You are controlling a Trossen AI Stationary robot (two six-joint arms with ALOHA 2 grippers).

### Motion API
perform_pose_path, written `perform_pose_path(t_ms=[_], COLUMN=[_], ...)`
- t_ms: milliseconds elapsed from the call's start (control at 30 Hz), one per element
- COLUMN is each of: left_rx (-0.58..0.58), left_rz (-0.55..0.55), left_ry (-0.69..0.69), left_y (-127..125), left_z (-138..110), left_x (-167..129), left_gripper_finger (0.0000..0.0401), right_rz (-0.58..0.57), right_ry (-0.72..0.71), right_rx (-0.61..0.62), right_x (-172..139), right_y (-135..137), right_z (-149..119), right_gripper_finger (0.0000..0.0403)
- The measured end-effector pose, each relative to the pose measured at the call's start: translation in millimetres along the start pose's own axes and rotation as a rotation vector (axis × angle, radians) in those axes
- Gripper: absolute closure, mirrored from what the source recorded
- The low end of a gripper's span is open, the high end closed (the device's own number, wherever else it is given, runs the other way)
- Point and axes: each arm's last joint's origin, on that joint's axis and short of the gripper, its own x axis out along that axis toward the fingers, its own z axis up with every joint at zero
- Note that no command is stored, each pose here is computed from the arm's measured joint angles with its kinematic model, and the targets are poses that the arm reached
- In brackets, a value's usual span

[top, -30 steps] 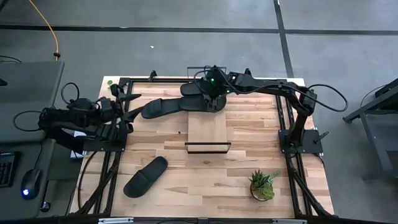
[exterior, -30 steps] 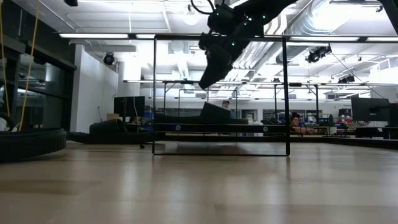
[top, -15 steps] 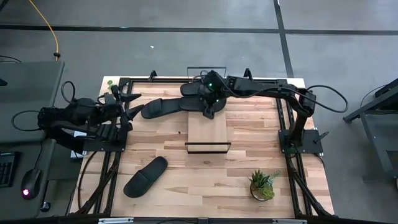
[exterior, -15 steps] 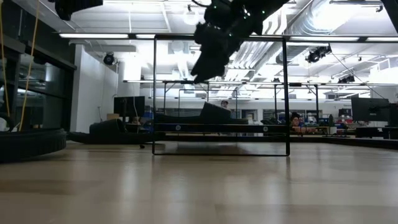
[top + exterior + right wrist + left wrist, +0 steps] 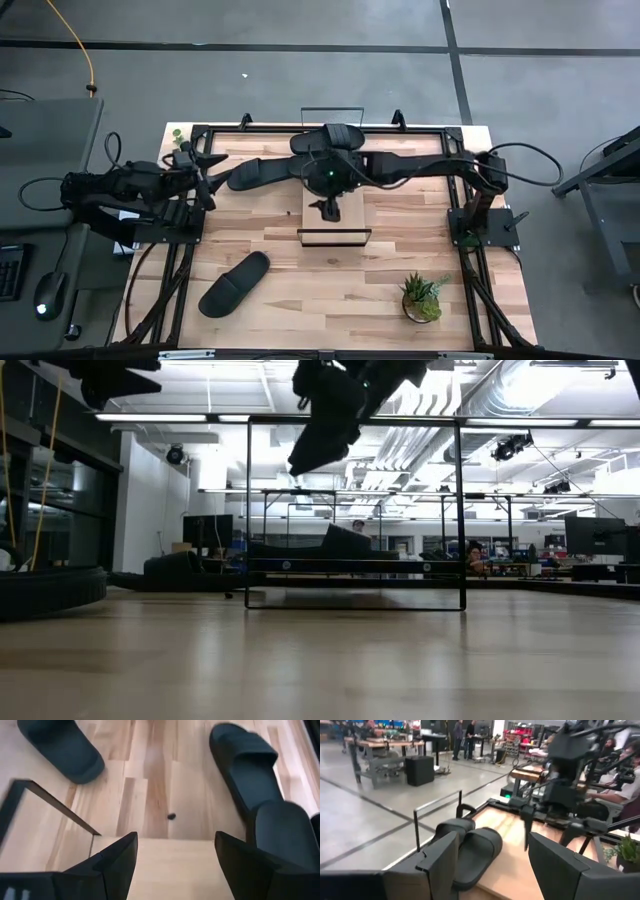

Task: Pick and place slides into the shelf
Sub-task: Put the black slide on the shelf

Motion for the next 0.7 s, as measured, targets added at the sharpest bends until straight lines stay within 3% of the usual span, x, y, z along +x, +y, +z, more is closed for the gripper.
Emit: perform_pose_path(t_ms=[267, 700], left_rx=[-0.029, -0.050], left_rz=[0.062, 0.130], left_ry=[0.055, 0.125], left_y=[3.0, 6.7], left_z=[-7.2, -17.3], left_x=[-0.5, -1.5], left_gripper_finger=[0.0178, 0.0178], right_rz=[0.021, 0.012], right_ry=[-0.041, -0.015], right_rx=[-0.029, -0.002], right_x=[1.6, 2.2], right_y=[18.8, 25.1], right_z=[6.4, 4.8], right_gripper_finger=[0.0146, 0.0146])
